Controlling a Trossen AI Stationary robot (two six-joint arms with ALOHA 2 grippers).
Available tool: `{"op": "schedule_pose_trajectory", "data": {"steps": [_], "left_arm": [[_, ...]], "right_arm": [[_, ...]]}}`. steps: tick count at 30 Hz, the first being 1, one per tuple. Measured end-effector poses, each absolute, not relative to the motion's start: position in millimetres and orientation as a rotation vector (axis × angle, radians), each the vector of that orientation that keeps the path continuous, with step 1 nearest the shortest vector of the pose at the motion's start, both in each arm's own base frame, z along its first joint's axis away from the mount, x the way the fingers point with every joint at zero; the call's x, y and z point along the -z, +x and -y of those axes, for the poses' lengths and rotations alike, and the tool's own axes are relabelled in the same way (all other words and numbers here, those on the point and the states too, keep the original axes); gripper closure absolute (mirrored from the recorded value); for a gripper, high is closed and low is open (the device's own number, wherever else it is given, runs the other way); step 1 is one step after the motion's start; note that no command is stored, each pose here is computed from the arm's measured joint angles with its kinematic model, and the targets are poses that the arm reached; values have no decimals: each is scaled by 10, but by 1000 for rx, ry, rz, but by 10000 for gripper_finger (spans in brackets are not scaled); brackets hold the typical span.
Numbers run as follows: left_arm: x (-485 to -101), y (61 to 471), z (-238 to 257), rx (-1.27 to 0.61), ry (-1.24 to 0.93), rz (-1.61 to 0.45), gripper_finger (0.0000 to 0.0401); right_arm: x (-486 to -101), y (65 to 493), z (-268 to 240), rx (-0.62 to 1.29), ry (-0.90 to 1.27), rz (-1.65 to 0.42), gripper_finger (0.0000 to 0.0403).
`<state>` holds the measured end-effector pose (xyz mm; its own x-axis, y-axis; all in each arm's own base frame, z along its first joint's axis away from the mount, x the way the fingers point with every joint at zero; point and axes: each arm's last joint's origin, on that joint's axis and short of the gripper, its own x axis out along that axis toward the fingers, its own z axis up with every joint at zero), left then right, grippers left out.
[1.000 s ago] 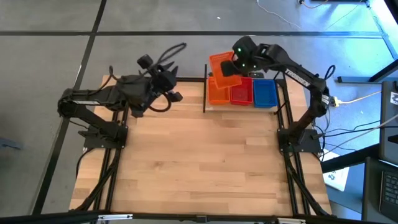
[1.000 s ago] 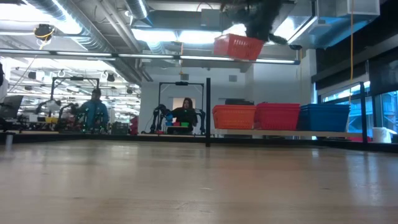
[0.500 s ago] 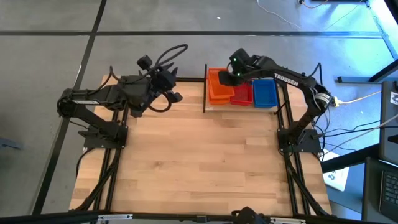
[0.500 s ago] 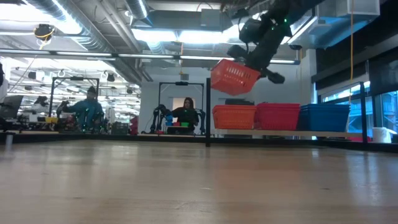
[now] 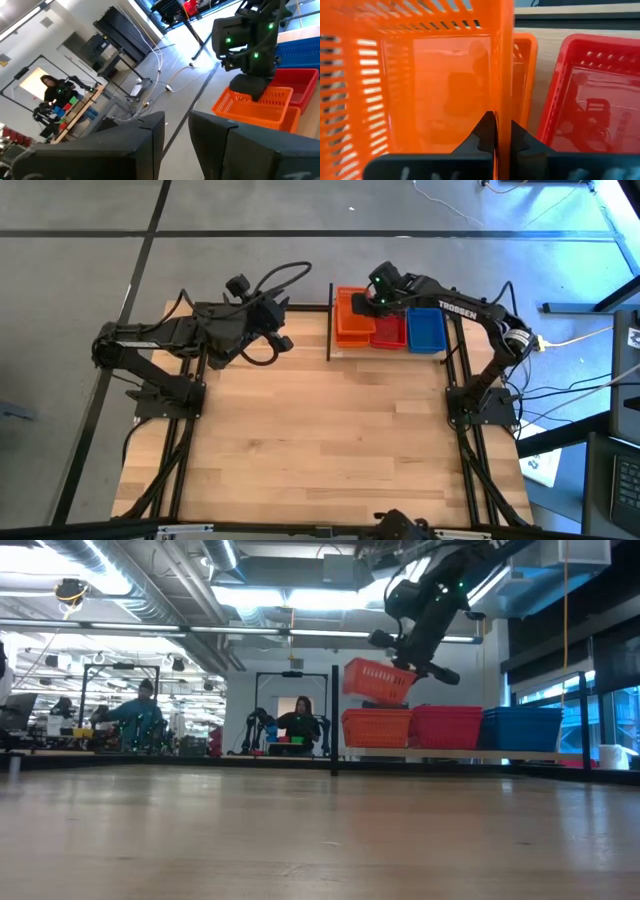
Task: Stack baskets on shelf by color
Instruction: Stack the right orange basket on top of the stacked orange baskets on the shelf
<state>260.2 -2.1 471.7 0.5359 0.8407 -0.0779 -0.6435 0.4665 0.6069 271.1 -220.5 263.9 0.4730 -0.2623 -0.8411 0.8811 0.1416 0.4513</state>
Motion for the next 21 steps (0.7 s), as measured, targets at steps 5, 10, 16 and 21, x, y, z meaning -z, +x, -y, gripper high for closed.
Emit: {"op": "schedule_pose_trajectory", "data": {"steps": [5,10,16,21], "left_arm": [[-4712,2601,21,-939,563,-401,319],[-4707,2600,21,-937,567,-407,319],[-4707,2600,21,-938,567,-407,319],[-4706,2601,21,-938,567,-407,319]], "right_arm": [[-2490,2771,2254,933,1147,-717,403],[-2401,2817,2293,938,1145,-724,402],[-2367,2813,2309,942,1145,-739,380],[-2363,2819,2315,934,1131,-740,348]]}}
